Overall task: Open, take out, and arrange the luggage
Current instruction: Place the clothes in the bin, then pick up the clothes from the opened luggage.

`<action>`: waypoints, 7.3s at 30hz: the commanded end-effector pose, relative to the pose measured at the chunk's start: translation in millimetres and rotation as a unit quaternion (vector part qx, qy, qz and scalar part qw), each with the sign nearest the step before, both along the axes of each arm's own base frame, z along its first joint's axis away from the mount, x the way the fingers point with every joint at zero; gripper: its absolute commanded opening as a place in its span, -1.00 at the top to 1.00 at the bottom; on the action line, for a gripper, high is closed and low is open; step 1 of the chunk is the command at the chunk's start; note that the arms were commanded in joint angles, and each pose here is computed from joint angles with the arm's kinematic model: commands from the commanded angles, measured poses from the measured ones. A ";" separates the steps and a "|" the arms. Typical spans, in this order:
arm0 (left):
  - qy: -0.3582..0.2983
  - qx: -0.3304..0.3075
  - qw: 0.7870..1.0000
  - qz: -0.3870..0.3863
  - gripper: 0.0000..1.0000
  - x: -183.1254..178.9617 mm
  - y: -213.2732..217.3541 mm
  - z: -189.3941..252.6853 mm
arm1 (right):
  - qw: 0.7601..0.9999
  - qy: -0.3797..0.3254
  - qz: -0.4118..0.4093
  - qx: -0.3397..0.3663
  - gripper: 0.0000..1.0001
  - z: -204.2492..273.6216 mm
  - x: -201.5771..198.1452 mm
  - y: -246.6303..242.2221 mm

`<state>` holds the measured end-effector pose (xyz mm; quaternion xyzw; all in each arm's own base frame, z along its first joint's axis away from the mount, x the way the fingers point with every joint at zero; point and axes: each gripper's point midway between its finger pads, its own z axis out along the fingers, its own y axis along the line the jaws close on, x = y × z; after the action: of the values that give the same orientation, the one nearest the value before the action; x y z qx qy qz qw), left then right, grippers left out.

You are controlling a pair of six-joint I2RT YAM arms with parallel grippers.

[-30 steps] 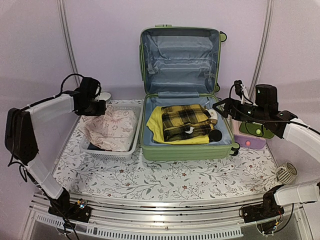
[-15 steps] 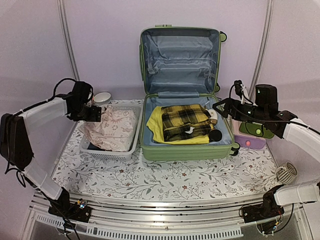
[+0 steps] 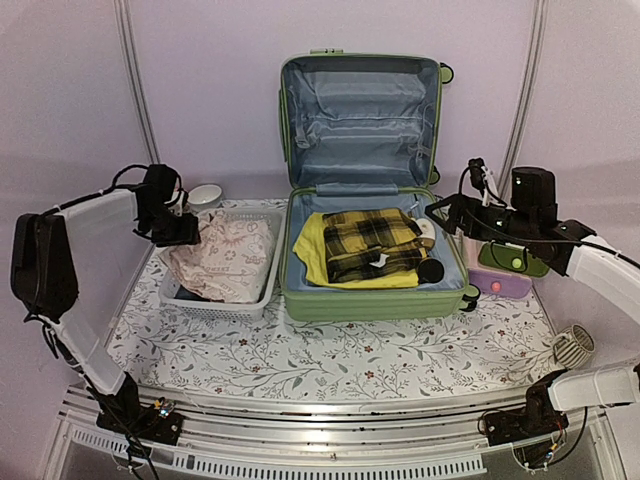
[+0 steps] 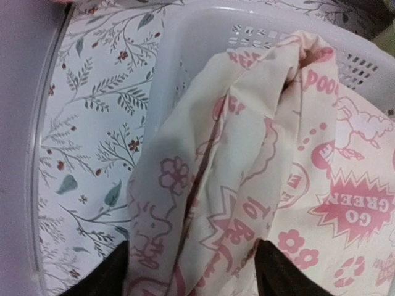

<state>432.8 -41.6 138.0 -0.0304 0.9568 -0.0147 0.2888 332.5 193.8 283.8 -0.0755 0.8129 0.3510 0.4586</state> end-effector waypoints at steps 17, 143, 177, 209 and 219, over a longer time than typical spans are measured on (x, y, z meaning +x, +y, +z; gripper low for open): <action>0.072 -0.052 0.996 -0.003 0.82 -72.2 -14.7 -34.1 | 1.000 -0.014 0.018 0.013 -0.88 13.3 1.2 8.7; -0.105 -0.244 0.942 -0.207 1.00 -112.2 -143.7 57.8 | 0.997 -0.014 0.038 0.059 -0.87 12.2 -17.9 11.9; -0.253 -0.262 0.903 -0.227 0.90 -137.6 -132.8 167.1 | 0.997 -0.002 0.045 0.062 -0.87 0.1 -18.4 15.1; -0.284 -0.263 0.893 -0.230 0.72 -148.6 -127.6 181.8 | 0.997 -0.002 0.043 0.061 -0.87 2.6 -18.8 13.9; -0.263 -0.279 0.892 -0.240 0.44 -145.6 -136.3 169.4 | 0.998 0.001 0.037 0.051 -0.88 -1.1 -18.6 11.3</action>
<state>287.2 -170.9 313.2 0.1180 0.7824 -0.3436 0.5058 315.6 205.0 277.2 -0.0767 0.7925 0.4129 0.4423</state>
